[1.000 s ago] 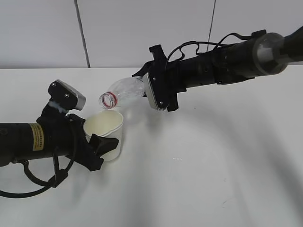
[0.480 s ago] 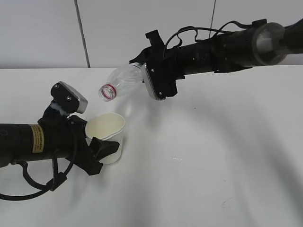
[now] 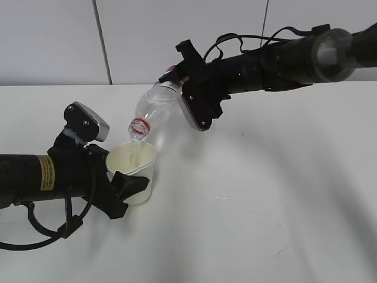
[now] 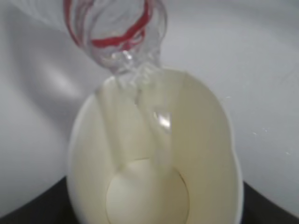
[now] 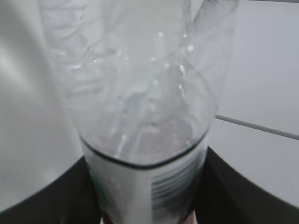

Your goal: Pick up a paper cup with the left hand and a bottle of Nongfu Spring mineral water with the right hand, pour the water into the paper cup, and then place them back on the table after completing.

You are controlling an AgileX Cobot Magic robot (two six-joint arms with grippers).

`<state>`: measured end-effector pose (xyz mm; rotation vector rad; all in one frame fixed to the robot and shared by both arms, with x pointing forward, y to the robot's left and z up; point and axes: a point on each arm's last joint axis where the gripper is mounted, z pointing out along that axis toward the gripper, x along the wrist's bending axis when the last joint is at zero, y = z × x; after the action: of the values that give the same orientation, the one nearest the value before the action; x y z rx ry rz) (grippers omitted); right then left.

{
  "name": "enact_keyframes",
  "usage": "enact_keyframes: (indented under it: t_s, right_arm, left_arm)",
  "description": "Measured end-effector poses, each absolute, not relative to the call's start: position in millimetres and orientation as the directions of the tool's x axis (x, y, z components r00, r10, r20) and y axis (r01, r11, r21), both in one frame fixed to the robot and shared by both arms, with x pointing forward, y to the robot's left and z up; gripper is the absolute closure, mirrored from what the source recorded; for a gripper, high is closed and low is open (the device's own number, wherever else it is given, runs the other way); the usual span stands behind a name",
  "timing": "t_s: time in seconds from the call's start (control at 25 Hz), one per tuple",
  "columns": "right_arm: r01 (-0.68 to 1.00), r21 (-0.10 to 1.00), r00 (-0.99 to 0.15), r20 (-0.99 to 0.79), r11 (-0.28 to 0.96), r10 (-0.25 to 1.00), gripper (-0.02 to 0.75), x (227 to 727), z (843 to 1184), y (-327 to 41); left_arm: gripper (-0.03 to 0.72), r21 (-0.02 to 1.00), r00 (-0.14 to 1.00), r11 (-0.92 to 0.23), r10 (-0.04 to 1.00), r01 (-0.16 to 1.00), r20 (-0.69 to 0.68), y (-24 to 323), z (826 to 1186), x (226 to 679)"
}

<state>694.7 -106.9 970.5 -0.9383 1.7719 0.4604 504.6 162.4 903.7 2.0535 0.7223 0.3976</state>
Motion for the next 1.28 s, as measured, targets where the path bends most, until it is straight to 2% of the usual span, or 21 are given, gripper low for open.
enact_keyframes:
  t_s: [1.28]
  right_arm:
    - [-0.782, -0.173, -0.118, -0.903, 0.599, -0.414, 0.368, 694.7, 970.5, -107.0]
  left_arm:
    - [0.275, 0.838, 0.81, -0.452, 0.586, 0.305, 0.022, 160.3, 903.9, 502.2]
